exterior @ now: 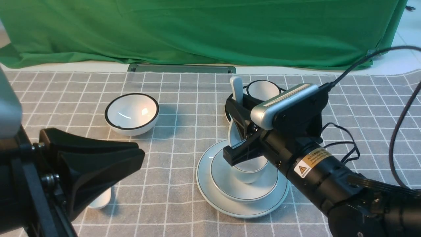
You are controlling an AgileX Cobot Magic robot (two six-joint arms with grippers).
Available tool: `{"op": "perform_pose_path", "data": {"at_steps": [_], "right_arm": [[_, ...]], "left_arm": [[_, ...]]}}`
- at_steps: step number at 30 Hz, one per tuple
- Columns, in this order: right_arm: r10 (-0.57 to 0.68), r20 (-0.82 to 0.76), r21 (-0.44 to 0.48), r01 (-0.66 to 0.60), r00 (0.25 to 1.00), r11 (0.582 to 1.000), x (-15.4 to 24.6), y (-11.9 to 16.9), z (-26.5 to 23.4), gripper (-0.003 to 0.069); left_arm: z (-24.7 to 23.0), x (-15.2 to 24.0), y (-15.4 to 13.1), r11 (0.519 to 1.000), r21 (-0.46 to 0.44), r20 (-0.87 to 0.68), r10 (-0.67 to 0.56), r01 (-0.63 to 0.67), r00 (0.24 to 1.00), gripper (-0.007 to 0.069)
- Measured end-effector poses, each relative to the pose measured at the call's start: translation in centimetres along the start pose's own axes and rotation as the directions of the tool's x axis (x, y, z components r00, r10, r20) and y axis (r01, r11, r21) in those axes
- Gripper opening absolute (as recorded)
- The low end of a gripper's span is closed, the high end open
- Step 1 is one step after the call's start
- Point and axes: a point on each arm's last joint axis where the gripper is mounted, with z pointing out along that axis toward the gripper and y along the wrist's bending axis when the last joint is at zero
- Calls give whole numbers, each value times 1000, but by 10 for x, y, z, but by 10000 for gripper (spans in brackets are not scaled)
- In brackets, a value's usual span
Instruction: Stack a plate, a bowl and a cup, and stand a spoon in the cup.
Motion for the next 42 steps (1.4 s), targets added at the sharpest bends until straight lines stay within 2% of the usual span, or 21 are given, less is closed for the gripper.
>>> {"op": "perform_pose_path", "data": {"at_steps": [15,19,23,29,34,36,38,41,42], "right_arm": [[-36,-149,-12,35,988,999,36,1,8,165],[-69,-168,-10,68,983,998,43,-1,10,216],[-94,-163,10,97,982,995,46,-6,12,305],[-112,-132,43,118,985,992,43,-11,13,328],[-106,-102,34,110,989,993,24,-9,7,330],[-87,-87,-2,87,992,996,-6,-5,-7,330],[-77,-107,-25,75,991,997,-16,-3,-14,325],[-59,-187,-94,42,981,995,-42,-2,-40,288],[-55,-242,-141,21,969,990,-57,-2,-61,252]], "left_arm": [[0,1,0,1000,2,-10,0,0,1000,9],[0,1,0,1000,2,-10,0,0,1000,9],[0,1,0,1000,4,-10,-2,2,1000,9],[0,1,0,1000,5,-10,-4,4,1000,9],[0,1,0,1000,2,-11,25,-25,1000,9],[0,1,0,999,-2,-12,38,-38,999,9],[-1,1,0,999,-4,-10,49,-49,999,9],[-5,4,0,998,-12,20,60,-60,998,9],[-9,9,0,998,-30,80,62,-60,995,9]]}}
